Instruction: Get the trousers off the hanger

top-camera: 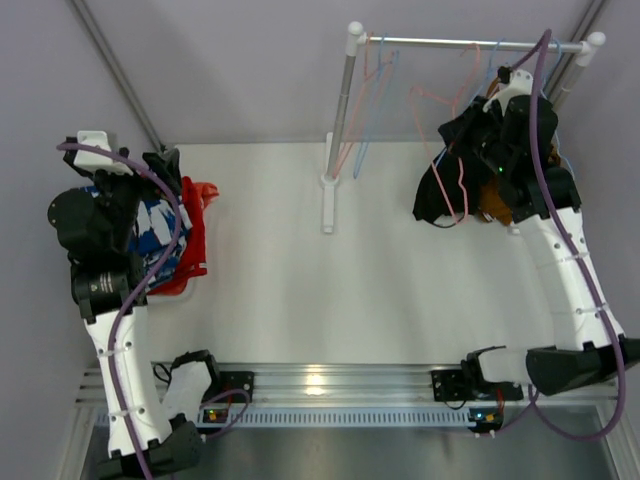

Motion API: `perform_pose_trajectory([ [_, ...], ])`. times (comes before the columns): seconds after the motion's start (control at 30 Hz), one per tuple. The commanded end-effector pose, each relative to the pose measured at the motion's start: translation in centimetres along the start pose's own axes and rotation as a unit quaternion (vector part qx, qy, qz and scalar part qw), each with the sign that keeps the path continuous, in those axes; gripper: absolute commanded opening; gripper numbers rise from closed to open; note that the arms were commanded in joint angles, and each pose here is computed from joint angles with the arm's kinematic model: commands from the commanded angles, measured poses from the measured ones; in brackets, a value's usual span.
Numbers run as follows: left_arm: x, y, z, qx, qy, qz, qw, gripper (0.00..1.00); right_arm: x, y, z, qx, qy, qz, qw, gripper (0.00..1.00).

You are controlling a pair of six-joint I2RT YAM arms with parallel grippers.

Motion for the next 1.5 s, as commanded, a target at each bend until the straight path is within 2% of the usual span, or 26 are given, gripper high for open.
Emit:
perform_pose_trajectory([
  [0.0,-0.3,1.6,-0.2,-0.05,-0.001,0.048,0.998,0.99,1.9,-2.8,-0.5,0.004,0.053,-0.031,0.998,0.0],
  [0.03,-0.4,1.6,-0.1,-0.057,-0.01,0.047,0.997,0.99,2.0,-4.3,0.1,0.001,0.044,-0.052,0.998,0.0],
  [0.27,-0.4,1.6,-0.6,-0.099,-0.01,0.07,0.993,0.99,9.7,-5.3,1.8,-0.035,0.051,-0.054,0.997,0.0],
  [0.43,-1.1,1.1,-1.0,-0.101,-0.006,0.066,0.993,0.99,14.1,-4.9,3.1,-0.095,0.08,-0.056,0.991,0.0],
  [0.73,-2.0,1.6,-1.0,-0.093,-0.018,0.072,0.993,0.99,16.1,-1.6,4.5,-0.134,0.067,-0.016,0.989,0.0],
  [0.8,-2.0,1.7,-0.9,-0.094,-0.019,0.076,0.992,0.99,15.9,-1.4,4.5,-0.134,0.066,-0.012,0.989,0.04],
  [0.83,-2.0,1.7,-0.9,-0.091,-0.019,0.076,0.993,0.99,16.0,-1.0,4.4,-0.134,0.064,-0.006,0.989,0.09],
  [0.87,-2.1,1.6,-0.9,-0.09,-0.02,0.075,0.993,0.99,15.4,-1.3,4.6,-0.132,0.059,-0.012,0.989,0.21],
  [0.97,-1.9,1.6,-0.9,-0.088,-0.02,0.073,0.993,0.99,14.0,-1.5,4.9,-0.123,0.038,-0.016,0.992,0.33],
  [1.13,-1.5,1.3,-0.9,-0.089,-0.011,0.068,0.994,0.99,10.4,-2.5,4.7,-0.126,0.027,-0.034,0.991,0.34],
  [1.27,-1.2,0.7,-0.8,-0.07,-0.011,0.055,0.996,0.99,7.0,-2.9,3.9,-0.124,0.02,-0.046,0.991,0.43],
  [1.47,-0.9,-0.3,-0.5,-0.044,-0.021,0.03,0.998,0.99,2.0,-1.9,0.1,-0.051,0.038,-0.041,0.997,0.51],
])
Point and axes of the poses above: each gripper's point midway between its finger pads, its own x axis out along the fingers, its own z axis along the line the jaws close on, y = z × x, the point moved 9 cm from there along -x, back along the fingers, and after that the axes turned 10 degrees about -x, right-handed, at the moved point
